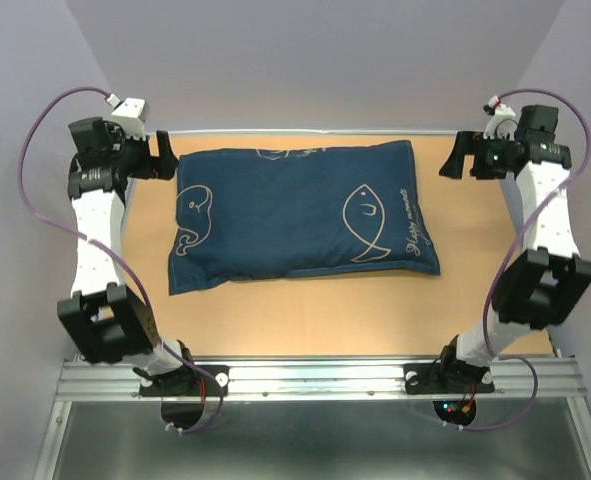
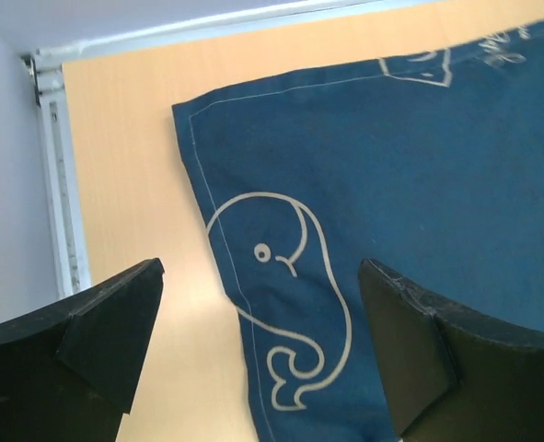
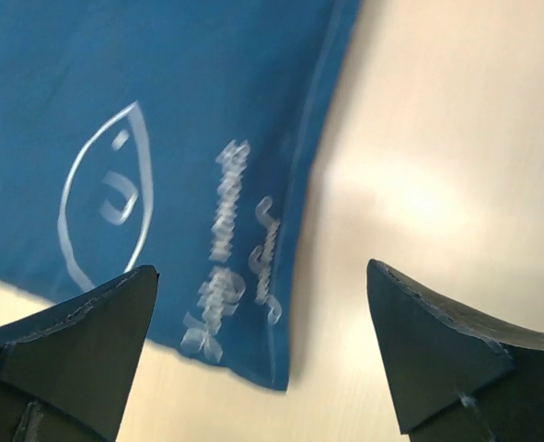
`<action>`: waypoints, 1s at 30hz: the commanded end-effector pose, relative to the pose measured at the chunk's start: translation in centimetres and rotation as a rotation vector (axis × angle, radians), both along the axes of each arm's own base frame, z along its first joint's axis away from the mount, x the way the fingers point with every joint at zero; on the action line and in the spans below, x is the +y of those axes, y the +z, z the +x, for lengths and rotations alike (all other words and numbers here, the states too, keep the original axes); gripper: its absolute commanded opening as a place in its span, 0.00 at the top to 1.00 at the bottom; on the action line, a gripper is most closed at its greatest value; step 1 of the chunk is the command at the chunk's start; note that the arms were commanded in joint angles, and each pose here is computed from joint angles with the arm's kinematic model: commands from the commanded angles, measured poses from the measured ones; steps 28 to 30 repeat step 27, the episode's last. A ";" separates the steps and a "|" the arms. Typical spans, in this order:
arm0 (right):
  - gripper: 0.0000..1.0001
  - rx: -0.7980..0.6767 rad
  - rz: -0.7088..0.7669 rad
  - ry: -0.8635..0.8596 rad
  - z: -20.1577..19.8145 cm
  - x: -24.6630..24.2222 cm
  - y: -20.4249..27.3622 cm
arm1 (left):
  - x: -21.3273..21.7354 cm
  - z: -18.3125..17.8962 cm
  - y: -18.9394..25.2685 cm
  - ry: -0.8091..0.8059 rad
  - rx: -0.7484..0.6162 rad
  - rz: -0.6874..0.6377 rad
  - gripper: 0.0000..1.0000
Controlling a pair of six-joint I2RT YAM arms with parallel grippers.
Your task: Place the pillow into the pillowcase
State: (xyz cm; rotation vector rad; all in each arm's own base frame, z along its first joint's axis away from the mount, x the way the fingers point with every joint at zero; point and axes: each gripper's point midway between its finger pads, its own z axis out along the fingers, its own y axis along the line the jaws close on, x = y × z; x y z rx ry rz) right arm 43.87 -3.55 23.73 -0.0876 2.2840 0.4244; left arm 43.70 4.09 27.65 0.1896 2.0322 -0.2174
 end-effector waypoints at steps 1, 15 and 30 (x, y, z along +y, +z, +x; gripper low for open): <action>0.00 0.102 0.006 0.183 -6.1 3.1 -2.7 | -2.8 -4.2 -3.3 -0.178 0.082 0.045 0.01; 0.00 0.311 -0.035 0.176 -15.3 4.4 -11.1 | -10.3 -11.8 -14.0 -0.259 0.257 0.096 0.01; 0.00 0.279 -0.069 0.154 -16.1 4.2 -11.4 | -8.4 -10.5 -11.3 -0.143 0.143 0.163 0.01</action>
